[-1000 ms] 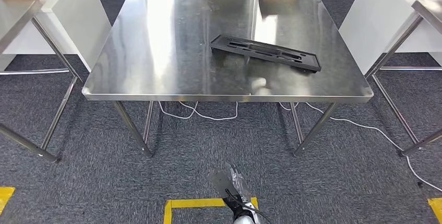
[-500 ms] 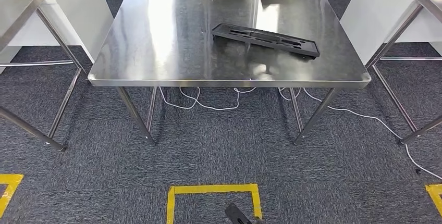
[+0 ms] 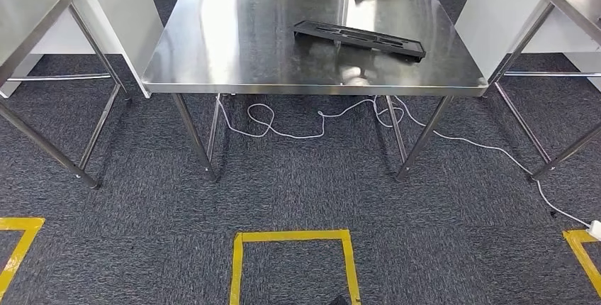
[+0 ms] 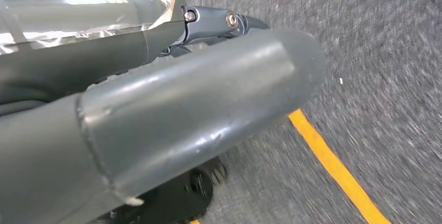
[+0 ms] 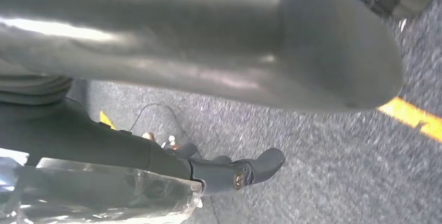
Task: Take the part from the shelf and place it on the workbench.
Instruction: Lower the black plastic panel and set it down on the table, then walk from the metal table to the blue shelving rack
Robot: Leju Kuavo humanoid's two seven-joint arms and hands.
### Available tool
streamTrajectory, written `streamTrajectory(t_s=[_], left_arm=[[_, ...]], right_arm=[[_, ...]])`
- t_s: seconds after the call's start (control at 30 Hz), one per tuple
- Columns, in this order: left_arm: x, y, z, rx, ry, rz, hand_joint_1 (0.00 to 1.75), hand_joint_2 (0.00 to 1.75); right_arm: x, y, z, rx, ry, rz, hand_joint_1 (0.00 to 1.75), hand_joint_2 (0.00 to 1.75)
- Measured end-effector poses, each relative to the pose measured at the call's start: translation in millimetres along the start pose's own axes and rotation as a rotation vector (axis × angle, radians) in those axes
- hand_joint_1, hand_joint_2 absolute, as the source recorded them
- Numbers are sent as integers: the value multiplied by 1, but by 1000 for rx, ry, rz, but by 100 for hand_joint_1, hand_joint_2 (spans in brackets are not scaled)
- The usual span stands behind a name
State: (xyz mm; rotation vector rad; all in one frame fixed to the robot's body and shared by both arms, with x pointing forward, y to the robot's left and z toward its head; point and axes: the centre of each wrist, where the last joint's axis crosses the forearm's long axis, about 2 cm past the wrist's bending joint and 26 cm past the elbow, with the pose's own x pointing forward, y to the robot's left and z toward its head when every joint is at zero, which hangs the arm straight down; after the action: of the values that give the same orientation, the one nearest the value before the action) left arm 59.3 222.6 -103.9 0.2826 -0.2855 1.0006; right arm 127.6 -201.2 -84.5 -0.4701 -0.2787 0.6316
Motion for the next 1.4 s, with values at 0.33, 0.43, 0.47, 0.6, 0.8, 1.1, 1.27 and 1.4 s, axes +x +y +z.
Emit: streamTrajectory(t_s=[0.33, 0.43, 0.47, 0.6, 0.8, 1.1, 1.27, 1.4], left_arm=[[2, -1, -1, -57, 14, -119, 0, 0], [2, -1, -1, -82, 15, -152, 0, 0], [2, 0, -1, -86, 15, -160, 0, 0], [2, 2, -2, -88, 15, -177, 0, 0], [5, 3, -3, -101, 4, -209, 0, 0], [8, 2, -4, -116, -3, -250, 0, 0], [8, 3, -4, -116, -5, -253, 0, 0], [8, 2, -4, -117, -5, -253, 0, 0]], right_arm=[[-7, 2, 0, 1, 15, -14, 0, 0], [-12, 4, 0, -6, 33, -50, 0, 0], [-15, 5, 0, -5, 41, -58, 0, 0], [-23, 10, 0, 5, 62, -72, 0, 0], [-29, 11, 0, 1, 87, -118, 0, 0], [-43, 14, 0, 0, 120, -181, 0, 0], [-46, 13, -1, -1, 133, -193, 0, 0], [-47, 12, -2, -3, 136, -195, 0, 0]])
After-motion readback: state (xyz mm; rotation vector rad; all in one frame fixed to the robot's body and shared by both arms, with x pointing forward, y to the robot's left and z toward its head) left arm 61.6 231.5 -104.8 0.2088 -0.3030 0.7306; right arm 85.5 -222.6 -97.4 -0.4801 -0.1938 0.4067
